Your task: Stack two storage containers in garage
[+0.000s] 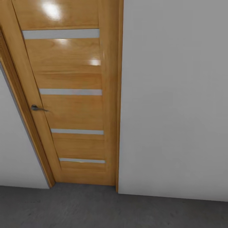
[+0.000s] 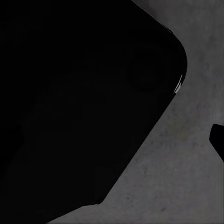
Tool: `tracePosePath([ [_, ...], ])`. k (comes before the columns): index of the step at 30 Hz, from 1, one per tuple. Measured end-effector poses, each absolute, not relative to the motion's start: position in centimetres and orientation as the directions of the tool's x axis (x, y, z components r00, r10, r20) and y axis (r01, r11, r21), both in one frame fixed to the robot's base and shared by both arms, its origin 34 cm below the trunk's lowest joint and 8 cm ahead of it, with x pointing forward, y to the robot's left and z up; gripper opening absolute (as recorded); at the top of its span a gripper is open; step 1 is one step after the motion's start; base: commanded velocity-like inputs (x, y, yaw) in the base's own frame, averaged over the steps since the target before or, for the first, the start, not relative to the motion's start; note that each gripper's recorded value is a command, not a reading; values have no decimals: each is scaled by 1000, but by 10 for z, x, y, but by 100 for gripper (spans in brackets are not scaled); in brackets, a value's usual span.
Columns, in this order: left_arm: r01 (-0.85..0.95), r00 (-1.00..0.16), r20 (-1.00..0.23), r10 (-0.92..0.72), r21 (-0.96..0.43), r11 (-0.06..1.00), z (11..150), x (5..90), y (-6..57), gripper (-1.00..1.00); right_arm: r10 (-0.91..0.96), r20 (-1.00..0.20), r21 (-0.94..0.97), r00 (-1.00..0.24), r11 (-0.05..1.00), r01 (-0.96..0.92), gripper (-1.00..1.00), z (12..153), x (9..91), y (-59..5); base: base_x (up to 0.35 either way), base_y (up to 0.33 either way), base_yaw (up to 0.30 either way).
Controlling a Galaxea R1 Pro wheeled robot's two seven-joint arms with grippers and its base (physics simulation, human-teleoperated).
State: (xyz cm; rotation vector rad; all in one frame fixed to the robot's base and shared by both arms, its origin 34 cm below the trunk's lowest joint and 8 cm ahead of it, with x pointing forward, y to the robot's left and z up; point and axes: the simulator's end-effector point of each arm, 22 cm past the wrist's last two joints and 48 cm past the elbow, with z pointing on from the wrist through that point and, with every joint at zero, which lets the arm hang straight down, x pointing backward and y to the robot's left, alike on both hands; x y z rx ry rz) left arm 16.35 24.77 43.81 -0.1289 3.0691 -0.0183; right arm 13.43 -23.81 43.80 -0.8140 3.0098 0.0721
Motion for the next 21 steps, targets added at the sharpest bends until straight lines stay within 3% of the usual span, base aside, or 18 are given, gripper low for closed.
tracePosePath([
  [8,-83,-994,-69,-84,-15,996,438,163,248,100,-509,-38,45,-860,859,-510,100,438,134,-235,0,0,182],
  [21,-83,-994,-69,-84,-15,996,438,163,248,100,-506,-41,40,-861,861,-508,100,438,135,-235,0,0,270],
])
